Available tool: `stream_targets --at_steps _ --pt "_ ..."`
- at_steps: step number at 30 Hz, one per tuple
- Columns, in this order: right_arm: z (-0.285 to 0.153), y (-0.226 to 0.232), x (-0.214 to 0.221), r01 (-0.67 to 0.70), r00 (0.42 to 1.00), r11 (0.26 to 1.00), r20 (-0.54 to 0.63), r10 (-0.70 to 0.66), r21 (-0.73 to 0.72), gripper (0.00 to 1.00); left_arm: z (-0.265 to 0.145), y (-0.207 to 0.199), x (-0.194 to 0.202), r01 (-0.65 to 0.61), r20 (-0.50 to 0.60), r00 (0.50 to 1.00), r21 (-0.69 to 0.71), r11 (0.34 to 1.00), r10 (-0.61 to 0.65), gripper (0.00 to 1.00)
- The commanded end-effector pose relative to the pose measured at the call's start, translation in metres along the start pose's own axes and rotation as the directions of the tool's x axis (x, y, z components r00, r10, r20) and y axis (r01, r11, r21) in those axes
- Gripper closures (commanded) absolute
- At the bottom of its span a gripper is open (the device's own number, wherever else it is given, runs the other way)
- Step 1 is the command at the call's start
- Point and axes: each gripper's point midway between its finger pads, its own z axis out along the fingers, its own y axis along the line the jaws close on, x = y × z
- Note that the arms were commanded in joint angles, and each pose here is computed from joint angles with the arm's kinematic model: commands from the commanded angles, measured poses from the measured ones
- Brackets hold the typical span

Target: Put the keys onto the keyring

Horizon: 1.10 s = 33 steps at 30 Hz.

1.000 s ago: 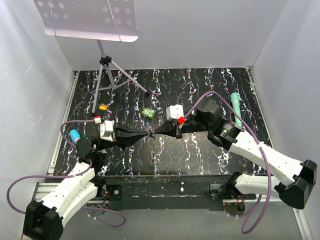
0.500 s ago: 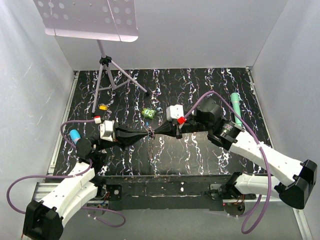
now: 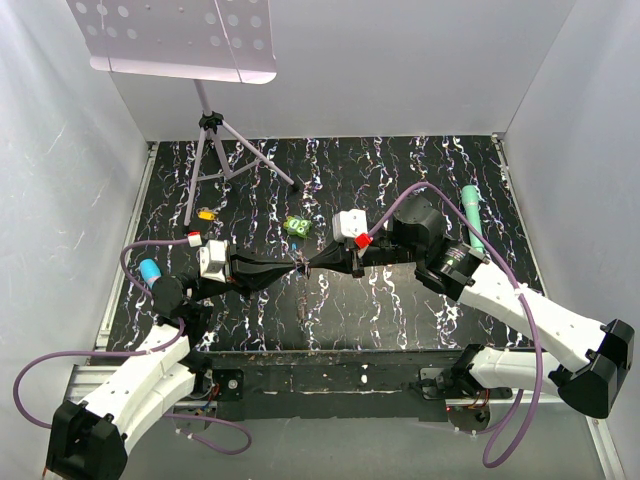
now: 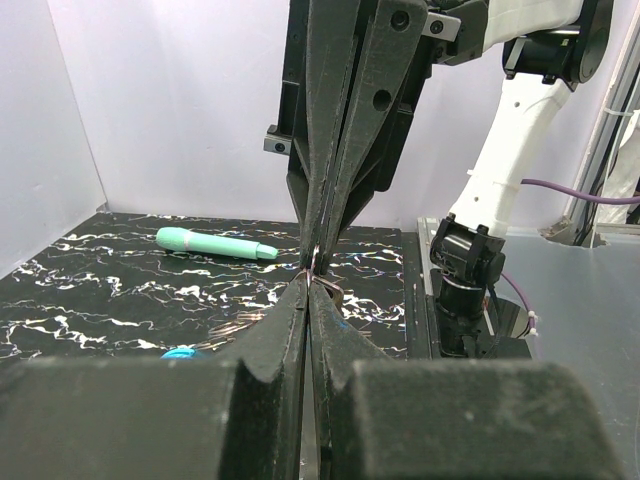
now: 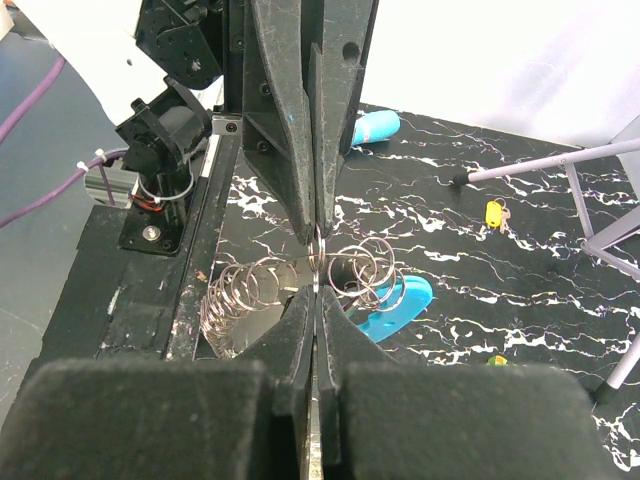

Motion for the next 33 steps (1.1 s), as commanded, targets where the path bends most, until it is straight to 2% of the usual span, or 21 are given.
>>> stream_targets --at_steps 1,33 --pt "-0.0004 -0.0057 -0.0162 0.032 0.998 0.999 0.045 -0.033 0.011 0.99 0.0003 0.0021 -0.0105 -0.04 0.034 0.999 -0.016 0.999 0.04 1.0" --pt "0.0035 -0.0077 -0.0251 0.026 0.996 1.0 0.083 -0.027 0.006 0.99 0.0012 -0.0015 -0.0082 -0.021 0.031 0.999 0.015 1.0 0.021 1.0"
